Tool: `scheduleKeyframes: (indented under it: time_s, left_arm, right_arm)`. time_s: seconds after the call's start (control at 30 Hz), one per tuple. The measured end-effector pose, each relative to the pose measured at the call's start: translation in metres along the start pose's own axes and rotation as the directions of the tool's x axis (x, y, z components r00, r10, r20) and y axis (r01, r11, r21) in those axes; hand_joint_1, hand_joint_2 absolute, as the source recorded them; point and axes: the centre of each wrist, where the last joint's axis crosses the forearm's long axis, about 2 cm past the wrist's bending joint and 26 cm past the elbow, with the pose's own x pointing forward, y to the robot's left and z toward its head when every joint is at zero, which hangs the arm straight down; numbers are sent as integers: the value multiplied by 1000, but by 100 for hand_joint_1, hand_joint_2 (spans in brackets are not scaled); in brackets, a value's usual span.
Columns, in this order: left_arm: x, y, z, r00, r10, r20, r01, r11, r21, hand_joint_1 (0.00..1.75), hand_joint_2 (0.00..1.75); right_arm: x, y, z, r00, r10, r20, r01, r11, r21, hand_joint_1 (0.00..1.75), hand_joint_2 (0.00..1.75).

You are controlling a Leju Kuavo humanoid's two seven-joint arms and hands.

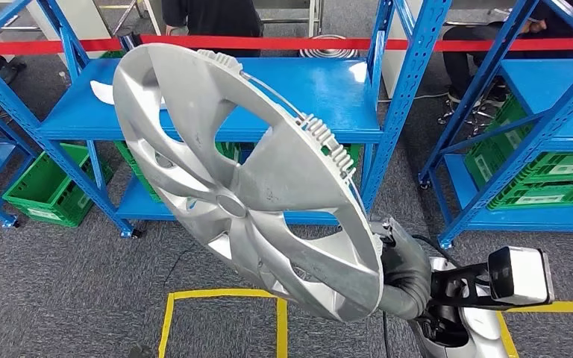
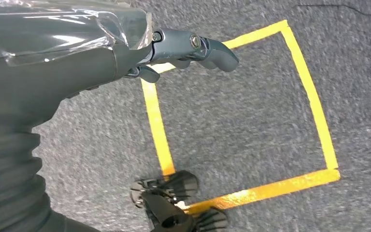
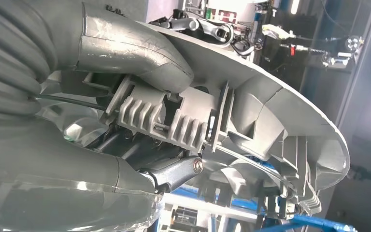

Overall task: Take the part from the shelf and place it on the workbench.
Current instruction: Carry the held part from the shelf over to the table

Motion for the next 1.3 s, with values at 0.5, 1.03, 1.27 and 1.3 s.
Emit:
scheduleKeyframes:
  time_s: [0.5, 1.03, 1.27, 1.3]
  left_arm:
    - [4, -5, -1, 1000, -4, -5, 4, 1000, -24, 0, 175]
    - [15, -3, -6, 1000, -24, 19, 25, 999, -27, 0, 175]
    - [16, -6, -7, 1000, -23, 22, 24, 999, -33, 0, 175]
    - [16, -7, -7, 999, -23, 22, 24, 999, -33, 0, 175]
  right_arm:
    - [3, -3, 3, 1000, 14, 6, -14, 1000, -23, 175, 175]
    - [7, -2, 2, 999, 28, 16, -28, 999, -31, 175, 175]
    - [8, -2, 3, 999, 31, 15, -31, 999, -37, 175, 175]
    - [8, -2, 3, 999, 32, 15, -31, 999, -36, 175, 175]
